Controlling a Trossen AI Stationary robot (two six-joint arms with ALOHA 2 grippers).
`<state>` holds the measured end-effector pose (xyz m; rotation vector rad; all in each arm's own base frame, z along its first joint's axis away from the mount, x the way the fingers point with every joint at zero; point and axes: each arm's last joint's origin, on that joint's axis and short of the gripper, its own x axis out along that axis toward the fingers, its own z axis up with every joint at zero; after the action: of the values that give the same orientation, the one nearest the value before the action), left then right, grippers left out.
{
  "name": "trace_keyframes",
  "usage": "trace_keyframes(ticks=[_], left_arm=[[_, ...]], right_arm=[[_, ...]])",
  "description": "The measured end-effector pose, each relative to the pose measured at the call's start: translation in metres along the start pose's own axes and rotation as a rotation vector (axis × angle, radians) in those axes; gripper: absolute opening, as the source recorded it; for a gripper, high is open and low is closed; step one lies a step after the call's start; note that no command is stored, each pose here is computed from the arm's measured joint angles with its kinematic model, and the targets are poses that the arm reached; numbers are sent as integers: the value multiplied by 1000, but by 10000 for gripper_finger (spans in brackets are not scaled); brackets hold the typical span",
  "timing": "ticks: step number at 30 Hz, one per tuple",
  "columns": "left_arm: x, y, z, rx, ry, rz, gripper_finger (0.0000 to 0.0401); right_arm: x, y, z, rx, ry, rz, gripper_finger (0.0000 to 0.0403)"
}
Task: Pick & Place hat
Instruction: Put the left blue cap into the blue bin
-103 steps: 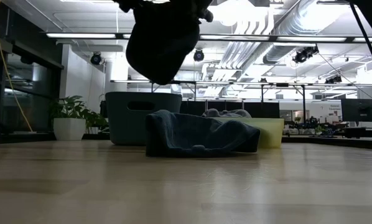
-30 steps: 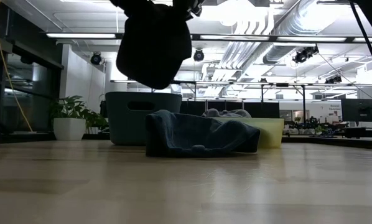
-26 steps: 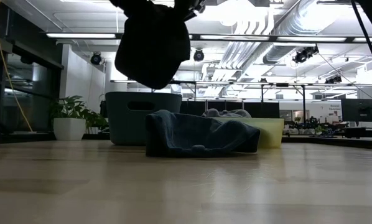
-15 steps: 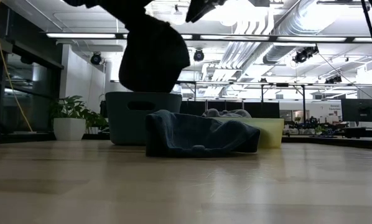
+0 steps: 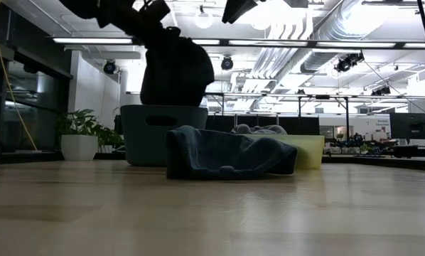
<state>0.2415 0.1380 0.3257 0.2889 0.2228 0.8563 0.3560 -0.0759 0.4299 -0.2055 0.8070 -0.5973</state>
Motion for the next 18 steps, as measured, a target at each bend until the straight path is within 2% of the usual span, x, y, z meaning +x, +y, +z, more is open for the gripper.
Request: trace_keyframes(ticks=[10, 18], left_arm=[[14, 35, -14, -107, -15, -105, 0], [16, 39, -48, -250, -44, -159, 0]], right_arm=[[-3, 6, -1, 17, 8, -17, 204], [-6, 10, 0, 16, 3, -33, 204]])
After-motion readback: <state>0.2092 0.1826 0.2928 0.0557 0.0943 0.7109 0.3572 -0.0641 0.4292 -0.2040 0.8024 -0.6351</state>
